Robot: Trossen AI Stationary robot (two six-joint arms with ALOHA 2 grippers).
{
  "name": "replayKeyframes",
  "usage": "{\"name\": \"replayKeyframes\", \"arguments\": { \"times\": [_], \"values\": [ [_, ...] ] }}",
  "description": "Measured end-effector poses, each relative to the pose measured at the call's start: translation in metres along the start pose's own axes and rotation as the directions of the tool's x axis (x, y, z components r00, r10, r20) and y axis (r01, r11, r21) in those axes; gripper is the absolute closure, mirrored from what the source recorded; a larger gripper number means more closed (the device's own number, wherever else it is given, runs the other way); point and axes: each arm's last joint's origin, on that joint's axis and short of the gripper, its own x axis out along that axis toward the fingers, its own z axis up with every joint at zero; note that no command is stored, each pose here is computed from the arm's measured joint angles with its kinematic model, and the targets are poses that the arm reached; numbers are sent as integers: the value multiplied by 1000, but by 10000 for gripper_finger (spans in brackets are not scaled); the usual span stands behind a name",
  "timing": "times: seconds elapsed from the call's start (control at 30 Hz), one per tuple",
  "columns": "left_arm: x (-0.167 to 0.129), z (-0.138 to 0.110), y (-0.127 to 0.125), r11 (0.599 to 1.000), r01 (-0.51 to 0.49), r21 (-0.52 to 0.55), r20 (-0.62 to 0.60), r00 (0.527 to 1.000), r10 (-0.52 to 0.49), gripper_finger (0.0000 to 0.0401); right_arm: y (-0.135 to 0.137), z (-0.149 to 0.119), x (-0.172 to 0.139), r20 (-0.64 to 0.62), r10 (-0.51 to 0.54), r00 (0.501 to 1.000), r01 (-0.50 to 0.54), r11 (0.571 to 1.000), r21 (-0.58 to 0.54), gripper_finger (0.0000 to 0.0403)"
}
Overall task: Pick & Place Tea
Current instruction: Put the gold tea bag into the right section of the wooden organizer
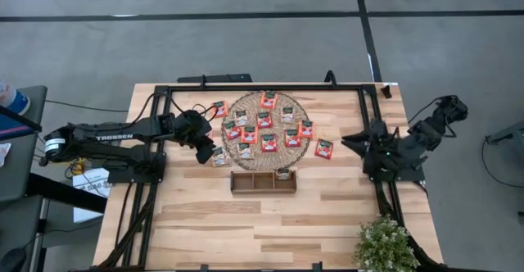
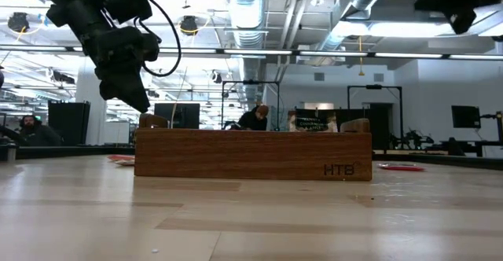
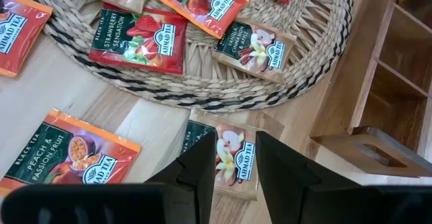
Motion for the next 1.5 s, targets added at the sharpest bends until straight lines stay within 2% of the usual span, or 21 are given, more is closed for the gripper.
{"name": "replayKeyframes", "arguments": {
  "times": [0.17,0.27,0.43,0.6,0.77,1.0,1.13,1.3,1.5],
  "values": [
    [0,0,0,1000,0,0,0,1000,0,304,4,-7,5,115,179,977,-181,983,15,333],
    [0,0,0,1000,0,0,0,1000,0,304,4,-17,11,149,228,962,-233,972,20,333],
    [0,0,0,1000,0,-18,0,1000,0,304,-3,-32,25,151,197,969,-203,979,26,333],
    [0,0,0,1000,0,-18,0,1000,0,304,-15,-30,34,180,83,980,-88,996,23,333],
    [5,0,1,1000,-20,-20,-20,1000,19,304,-22,-22,34,230,111,967,-120,992,28,333],
    [32,-4,5,997,-71,-11,-163,984,68,304,-27,-22,34,232,89,969,-100,994,34,333],
    [44,7,3,996,-89,19,-210,973,91,304,-27,-22,35,221,86,971,-95,995,29,333],
    [56,23,0,983,-135,121,-287,944,165,304,-27,-22,35,221,86,971,-95,995,29,333],
    [66,25,2,965,-180,190,-426,871,246,304,-27,-23,35,221,87,971,-96,995,29,333]
  ]
}}
